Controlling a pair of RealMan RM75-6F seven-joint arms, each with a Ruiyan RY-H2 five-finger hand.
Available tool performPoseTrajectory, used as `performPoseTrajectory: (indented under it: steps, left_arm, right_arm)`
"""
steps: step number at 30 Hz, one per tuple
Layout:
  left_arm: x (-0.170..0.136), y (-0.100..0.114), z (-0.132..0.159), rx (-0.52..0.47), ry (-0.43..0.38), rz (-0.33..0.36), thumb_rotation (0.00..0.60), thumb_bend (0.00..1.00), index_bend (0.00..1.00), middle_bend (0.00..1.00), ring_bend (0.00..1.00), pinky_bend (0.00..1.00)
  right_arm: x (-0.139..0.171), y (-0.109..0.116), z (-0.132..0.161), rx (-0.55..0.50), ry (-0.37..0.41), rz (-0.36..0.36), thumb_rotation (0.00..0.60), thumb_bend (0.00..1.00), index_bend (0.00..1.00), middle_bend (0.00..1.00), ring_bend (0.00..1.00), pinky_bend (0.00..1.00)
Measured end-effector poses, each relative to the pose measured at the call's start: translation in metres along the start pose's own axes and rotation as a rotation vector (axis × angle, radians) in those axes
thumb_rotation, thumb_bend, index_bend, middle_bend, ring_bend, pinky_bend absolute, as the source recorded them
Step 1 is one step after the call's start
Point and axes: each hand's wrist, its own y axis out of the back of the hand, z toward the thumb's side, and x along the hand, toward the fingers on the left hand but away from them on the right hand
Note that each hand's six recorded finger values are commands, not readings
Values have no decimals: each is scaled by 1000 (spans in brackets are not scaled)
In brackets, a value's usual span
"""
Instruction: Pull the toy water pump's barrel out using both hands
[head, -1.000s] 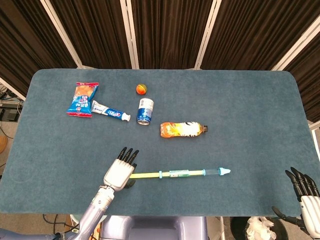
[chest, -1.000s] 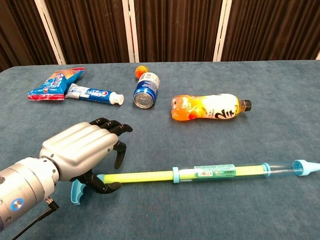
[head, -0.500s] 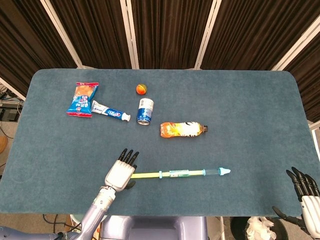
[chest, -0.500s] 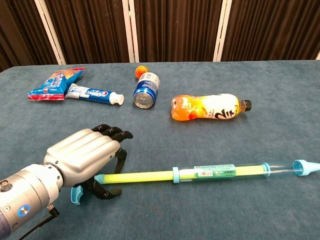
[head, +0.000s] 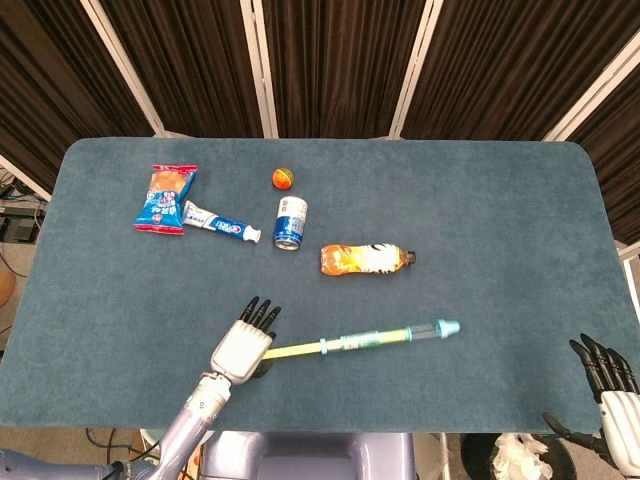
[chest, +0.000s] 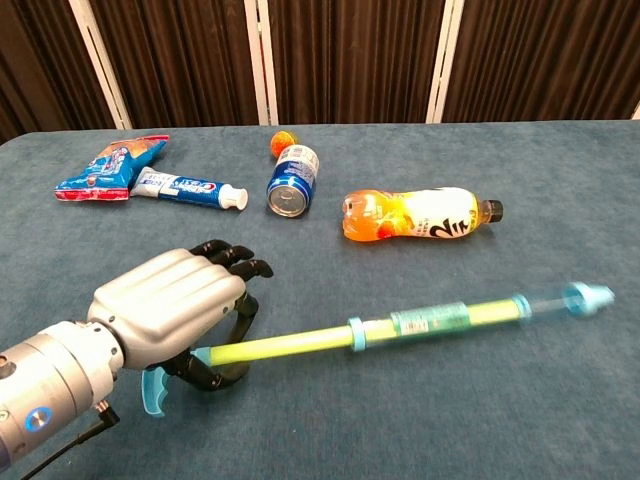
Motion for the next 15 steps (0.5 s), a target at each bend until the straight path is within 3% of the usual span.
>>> performPoseTrajectory:
  steps: [15]
  left_arm:
    - [-9, 41, 6, 26, -177, 117, 600, 389, 617, 126, 0, 38]
  right_arm:
    - [-18, -8, 14, -11, 11, 27, 600, 203, 128, 0, 0, 0]
